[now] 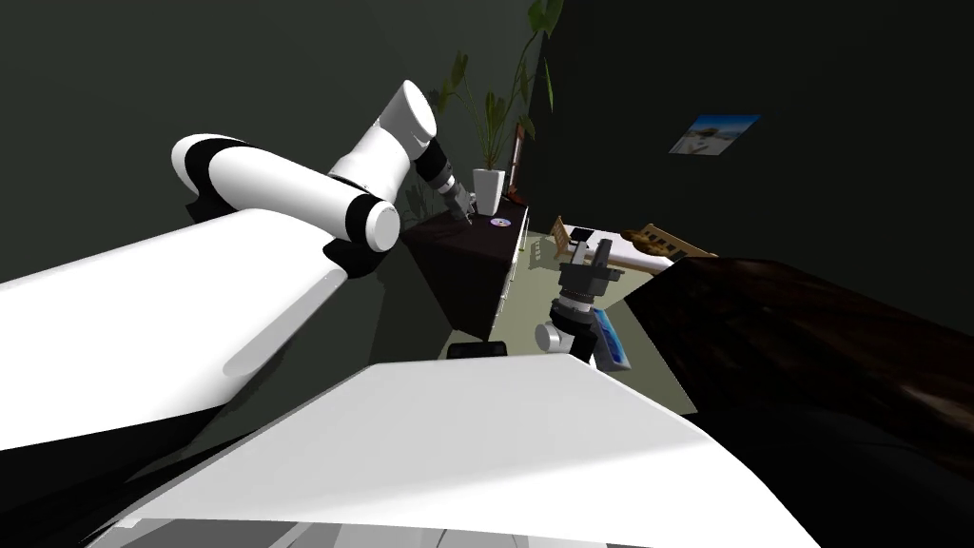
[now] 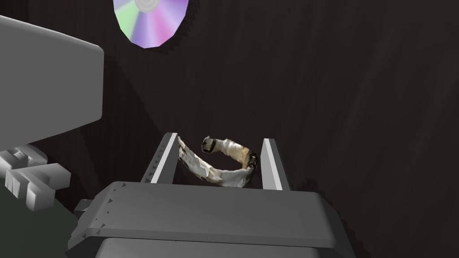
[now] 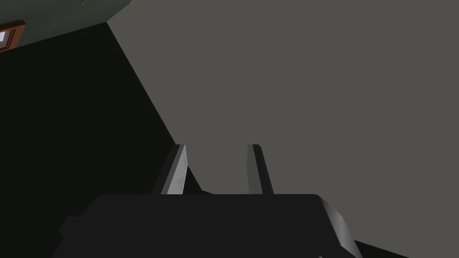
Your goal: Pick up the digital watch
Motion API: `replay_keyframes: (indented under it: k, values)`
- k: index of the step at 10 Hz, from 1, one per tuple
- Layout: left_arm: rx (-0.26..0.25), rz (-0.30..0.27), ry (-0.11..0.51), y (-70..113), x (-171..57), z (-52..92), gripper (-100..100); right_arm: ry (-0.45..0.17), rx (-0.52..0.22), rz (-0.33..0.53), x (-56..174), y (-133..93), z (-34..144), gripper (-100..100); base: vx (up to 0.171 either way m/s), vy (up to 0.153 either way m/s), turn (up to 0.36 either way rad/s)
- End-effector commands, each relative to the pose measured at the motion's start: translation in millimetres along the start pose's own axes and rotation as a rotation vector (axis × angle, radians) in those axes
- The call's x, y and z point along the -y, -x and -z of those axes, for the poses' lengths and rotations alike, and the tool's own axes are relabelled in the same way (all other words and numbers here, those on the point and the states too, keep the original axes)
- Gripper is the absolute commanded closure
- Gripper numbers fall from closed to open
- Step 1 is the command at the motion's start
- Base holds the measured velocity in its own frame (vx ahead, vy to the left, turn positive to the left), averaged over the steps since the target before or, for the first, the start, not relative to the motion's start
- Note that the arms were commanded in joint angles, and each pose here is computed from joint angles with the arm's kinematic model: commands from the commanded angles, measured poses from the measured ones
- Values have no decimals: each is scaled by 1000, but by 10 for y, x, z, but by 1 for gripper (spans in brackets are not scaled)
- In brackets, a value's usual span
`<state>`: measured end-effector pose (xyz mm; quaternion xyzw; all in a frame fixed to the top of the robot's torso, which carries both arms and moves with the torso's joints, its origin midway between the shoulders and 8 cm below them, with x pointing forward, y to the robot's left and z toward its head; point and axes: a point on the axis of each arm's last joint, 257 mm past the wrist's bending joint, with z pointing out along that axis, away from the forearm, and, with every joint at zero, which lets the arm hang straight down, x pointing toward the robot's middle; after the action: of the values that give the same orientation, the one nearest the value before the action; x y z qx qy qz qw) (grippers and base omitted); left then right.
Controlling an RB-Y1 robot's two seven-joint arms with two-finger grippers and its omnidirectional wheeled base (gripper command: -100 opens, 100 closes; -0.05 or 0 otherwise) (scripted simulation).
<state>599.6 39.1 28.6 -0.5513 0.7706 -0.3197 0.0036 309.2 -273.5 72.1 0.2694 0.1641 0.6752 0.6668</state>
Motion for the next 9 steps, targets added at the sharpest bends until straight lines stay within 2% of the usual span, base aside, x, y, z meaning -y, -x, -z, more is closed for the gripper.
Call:
replay_keyframes:
  k: [1, 3, 5, 8, 9]
  values:
    - [16, 12, -13, -94, 44, -35, 100, 0, 0, 0, 0, 0, 0, 0, 16, 168, -220]
    - [16, 33, -13, -94, 44, -35, 100, 0, 0, 0, 0, 0, 0, 0, -14, 105, -46]
    - [35, 46, -29, -233, 91, -84, 100, 0, 0, 0, 0, 0, 0, 0, -46, 106, -162]
    - [42, 84, -38, -306, 111, -110, 100, 0, 0, 0, 0, 0, 0, 0, -8, 131, -108]
    - [49, 90, -47, -383, 128, -136, 100, 0, 0, 0, 0, 0, 0, 0, -35, 118, -136]
